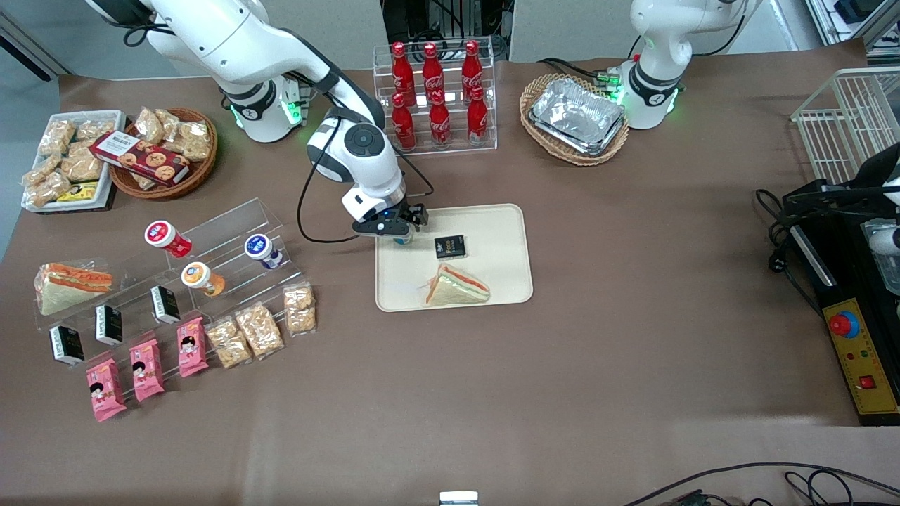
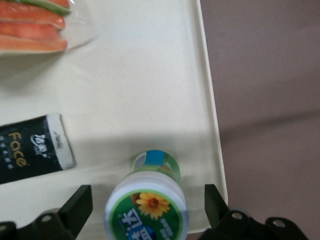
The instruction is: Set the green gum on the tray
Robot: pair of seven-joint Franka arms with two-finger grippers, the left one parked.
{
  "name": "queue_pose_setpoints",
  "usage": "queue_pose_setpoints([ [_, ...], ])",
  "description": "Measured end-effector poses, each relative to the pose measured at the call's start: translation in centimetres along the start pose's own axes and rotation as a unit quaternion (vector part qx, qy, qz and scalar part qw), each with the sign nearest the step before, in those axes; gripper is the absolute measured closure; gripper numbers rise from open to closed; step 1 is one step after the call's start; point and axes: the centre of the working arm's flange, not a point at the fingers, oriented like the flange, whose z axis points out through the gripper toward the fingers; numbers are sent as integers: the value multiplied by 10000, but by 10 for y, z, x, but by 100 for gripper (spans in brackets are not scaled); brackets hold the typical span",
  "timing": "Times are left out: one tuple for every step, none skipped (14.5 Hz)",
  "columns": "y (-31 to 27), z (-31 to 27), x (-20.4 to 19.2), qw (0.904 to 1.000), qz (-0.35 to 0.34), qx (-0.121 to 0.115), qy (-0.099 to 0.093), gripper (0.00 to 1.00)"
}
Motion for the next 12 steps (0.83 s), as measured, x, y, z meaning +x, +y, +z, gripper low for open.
queue_pose_setpoints([
  [0, -5, 4, 10000, -41, -55, 33, 0],
  [1, -13, 10, 9996, -128, -250, 39, 0],
  [0, -26, 22, 9984, -257, -507, 45, 0],
  [-3, -46, 38, 9966, -399, -712, 73, 0],
  [-6, -68, 56, 9950, -503, -849, 117, 0],
  [-8, -90, 73, 9939, -564, -930, 165, 0],
  [-6, -107, 88, 9932, -626, -966, 198, 0],
  [-1, -118, 102, 9924, -710, -982, 210, 0],
  [6, -125, 114, 9924, -750, -957, 185, 0],
  [17, -132, 127, 9935, -694, -894, 102, 0],
  [31, -144, 140, 9950, -604, -799, 5, 0],
  [48, -161, 154, 9960, -569, -687, -49, 0],
])
